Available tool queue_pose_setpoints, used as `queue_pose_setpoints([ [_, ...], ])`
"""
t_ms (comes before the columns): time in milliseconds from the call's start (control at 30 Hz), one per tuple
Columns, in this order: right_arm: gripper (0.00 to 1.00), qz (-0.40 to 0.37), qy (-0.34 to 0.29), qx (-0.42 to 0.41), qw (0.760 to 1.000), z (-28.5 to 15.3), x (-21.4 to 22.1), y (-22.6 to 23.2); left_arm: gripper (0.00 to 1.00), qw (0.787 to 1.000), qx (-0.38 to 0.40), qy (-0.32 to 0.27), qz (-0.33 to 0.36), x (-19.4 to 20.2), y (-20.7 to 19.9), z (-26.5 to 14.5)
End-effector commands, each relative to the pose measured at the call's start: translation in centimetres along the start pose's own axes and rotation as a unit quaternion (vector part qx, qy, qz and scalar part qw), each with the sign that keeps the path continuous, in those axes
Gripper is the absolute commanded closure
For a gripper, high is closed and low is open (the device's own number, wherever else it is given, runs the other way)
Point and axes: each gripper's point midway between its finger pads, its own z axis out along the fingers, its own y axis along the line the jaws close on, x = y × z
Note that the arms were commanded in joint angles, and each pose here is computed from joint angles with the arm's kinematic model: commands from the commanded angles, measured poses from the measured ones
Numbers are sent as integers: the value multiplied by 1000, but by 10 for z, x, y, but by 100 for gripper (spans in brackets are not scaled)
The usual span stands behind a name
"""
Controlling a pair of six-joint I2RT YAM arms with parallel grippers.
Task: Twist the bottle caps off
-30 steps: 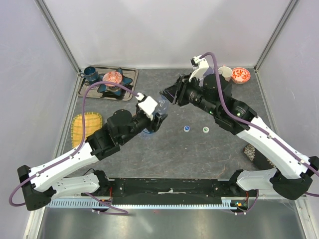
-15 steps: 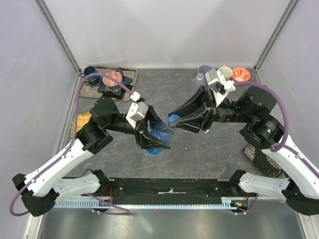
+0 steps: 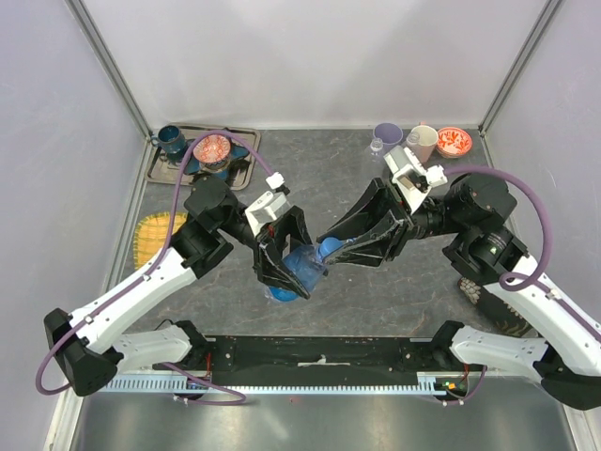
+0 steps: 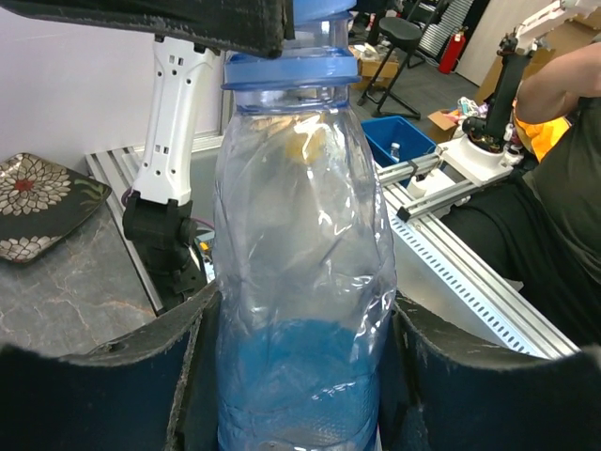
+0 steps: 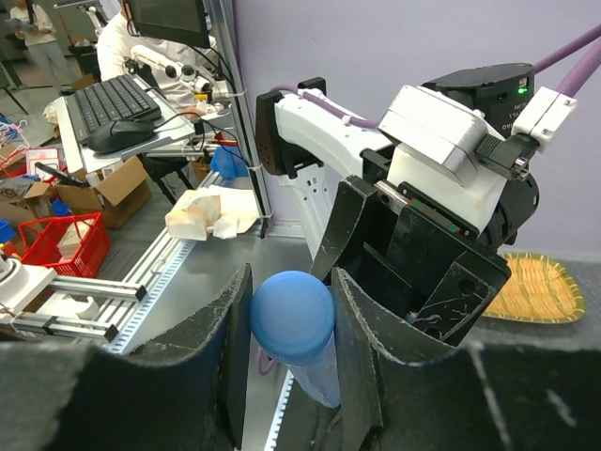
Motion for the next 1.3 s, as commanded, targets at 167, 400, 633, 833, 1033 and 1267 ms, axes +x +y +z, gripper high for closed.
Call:
queue_pose_setpoints([
  [167,100,-41,-39,16,998,-10,-32,20,57,998,-41,-12,-35,6,22,-7],
  [400,100,-45,-95,239,965,-34,-58,-49,56,994,-108,-9,-27,16,40,-13],
  [633,100,21,-26,651,759,-152,32,-177,54,935,-353,-36,4,27,78,-61],
  [833,100,99,83,680,722,-167,181,-211,52,858,-501,-93,58,19,62,-116],
  [1033,100,168,175,668,704,-162,306,-239,51,842,-527,-99,62,27,45,-129],
  [1267,100,196,211,663,691,-152,368,-267,51,838,-533,-104,54,41,33,-134],
])
